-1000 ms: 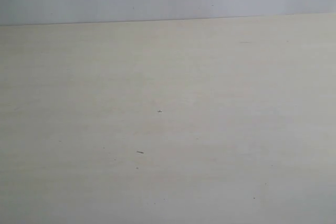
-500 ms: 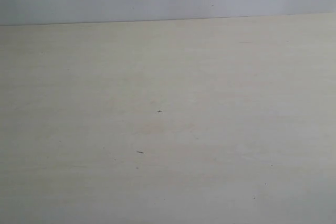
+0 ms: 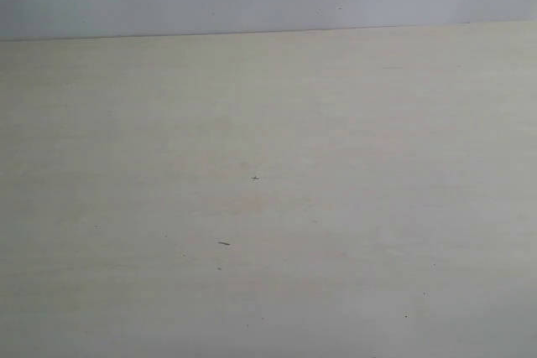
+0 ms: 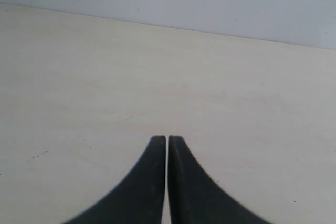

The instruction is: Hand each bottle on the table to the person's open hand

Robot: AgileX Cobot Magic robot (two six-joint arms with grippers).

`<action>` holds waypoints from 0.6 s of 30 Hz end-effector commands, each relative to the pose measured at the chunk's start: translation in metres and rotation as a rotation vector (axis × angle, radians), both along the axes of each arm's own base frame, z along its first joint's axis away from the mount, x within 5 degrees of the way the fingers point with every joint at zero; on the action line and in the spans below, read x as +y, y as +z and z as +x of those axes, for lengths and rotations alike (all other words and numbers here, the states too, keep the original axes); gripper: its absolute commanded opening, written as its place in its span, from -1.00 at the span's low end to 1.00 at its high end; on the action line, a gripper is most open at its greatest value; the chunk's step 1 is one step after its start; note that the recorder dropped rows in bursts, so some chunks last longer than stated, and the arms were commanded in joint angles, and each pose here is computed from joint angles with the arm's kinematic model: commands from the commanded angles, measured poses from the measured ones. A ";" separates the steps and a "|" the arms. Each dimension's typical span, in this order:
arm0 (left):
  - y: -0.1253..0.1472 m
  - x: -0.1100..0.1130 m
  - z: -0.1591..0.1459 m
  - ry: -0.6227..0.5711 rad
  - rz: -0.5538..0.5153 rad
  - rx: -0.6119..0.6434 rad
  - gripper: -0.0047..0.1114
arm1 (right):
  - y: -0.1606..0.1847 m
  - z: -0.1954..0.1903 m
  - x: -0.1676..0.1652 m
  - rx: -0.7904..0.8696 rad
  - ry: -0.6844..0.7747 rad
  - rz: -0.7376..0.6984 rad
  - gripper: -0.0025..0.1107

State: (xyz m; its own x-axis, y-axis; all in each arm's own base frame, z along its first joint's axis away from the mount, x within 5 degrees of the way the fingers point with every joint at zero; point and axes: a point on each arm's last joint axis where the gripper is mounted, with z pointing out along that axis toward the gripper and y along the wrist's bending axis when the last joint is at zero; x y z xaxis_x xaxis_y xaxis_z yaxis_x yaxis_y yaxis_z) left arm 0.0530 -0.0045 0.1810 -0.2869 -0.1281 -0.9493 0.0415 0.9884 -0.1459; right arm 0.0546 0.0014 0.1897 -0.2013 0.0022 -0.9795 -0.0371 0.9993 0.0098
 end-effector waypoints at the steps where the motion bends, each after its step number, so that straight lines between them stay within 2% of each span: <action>1: 0.000 0.000 0.000 0.004 -0.011 -0.007 -0.85 | -0.004 0.000 -0.001 0.013 -0.006 -0.016 -0.96; 18: 0.000 0.000 0.000 0.004 -0.011 -0.007 -0.85 | -0.003 0.000 0.000 0.002 -0.004 -0.007 -0.96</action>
State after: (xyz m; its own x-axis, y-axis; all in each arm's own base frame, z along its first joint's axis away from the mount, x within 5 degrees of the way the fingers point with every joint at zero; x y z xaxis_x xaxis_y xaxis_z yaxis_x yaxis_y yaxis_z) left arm 0.0530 -0.0045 0.1810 -0.2869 -0.1281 -0.9493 0.0415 0.9884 -0.1459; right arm 0.0545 0.0012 0.1870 -0.2172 -0.0003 -0.9761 -0.0359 0.9993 0.0076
